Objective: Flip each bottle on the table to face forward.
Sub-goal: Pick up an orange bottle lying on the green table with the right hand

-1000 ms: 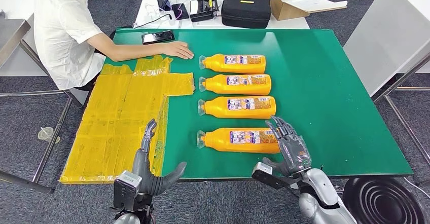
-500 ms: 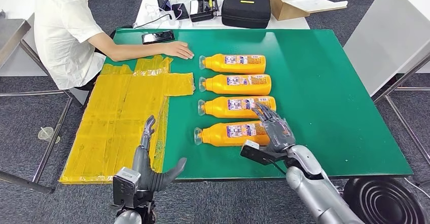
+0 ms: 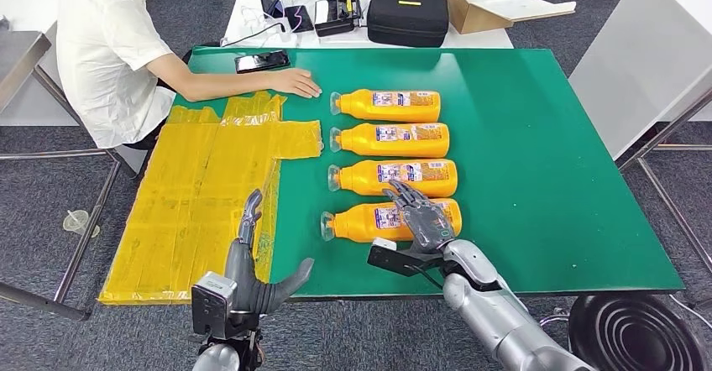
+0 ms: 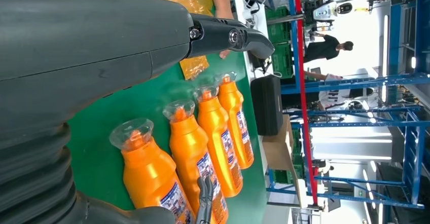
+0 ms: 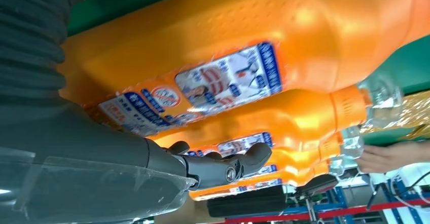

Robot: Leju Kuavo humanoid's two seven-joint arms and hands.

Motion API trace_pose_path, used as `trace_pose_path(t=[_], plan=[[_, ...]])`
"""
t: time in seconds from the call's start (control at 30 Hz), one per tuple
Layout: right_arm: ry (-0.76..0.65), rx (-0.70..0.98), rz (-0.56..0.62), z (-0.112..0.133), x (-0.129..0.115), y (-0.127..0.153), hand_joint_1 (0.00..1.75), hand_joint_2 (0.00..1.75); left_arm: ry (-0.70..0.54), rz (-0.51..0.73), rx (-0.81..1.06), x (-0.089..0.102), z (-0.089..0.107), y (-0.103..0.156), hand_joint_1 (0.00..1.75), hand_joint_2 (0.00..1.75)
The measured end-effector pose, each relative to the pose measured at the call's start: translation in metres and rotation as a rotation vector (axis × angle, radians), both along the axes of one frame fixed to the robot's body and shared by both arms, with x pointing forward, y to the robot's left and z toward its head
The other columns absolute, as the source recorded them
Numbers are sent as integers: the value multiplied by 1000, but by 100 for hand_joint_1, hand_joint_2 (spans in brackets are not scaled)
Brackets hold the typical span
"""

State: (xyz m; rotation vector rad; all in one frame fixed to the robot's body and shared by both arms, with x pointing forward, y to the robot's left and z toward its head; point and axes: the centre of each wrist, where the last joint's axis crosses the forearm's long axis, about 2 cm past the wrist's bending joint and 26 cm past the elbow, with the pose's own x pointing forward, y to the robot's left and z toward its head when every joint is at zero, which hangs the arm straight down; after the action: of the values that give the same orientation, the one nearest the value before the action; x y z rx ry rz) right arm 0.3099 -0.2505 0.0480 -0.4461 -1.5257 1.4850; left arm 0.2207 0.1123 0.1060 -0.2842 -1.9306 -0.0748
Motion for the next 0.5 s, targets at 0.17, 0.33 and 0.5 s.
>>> trace_pose_path(t=[0.17, 0.33, 0.5], plan=[[5, -26, 3, 0, 1, 3, 0, 175, 3, 0, 2, 0, -1, 0, 0, 175], [-18, -146, -47, 3, 5, 9, 0, 175, 5, 14, 7, 0, -1, 0, 0, 175], [-45, -254, -112, 5, 7, 14, 0, 175, 13, 30, 21, -2, -3, 1, 0, 175]])
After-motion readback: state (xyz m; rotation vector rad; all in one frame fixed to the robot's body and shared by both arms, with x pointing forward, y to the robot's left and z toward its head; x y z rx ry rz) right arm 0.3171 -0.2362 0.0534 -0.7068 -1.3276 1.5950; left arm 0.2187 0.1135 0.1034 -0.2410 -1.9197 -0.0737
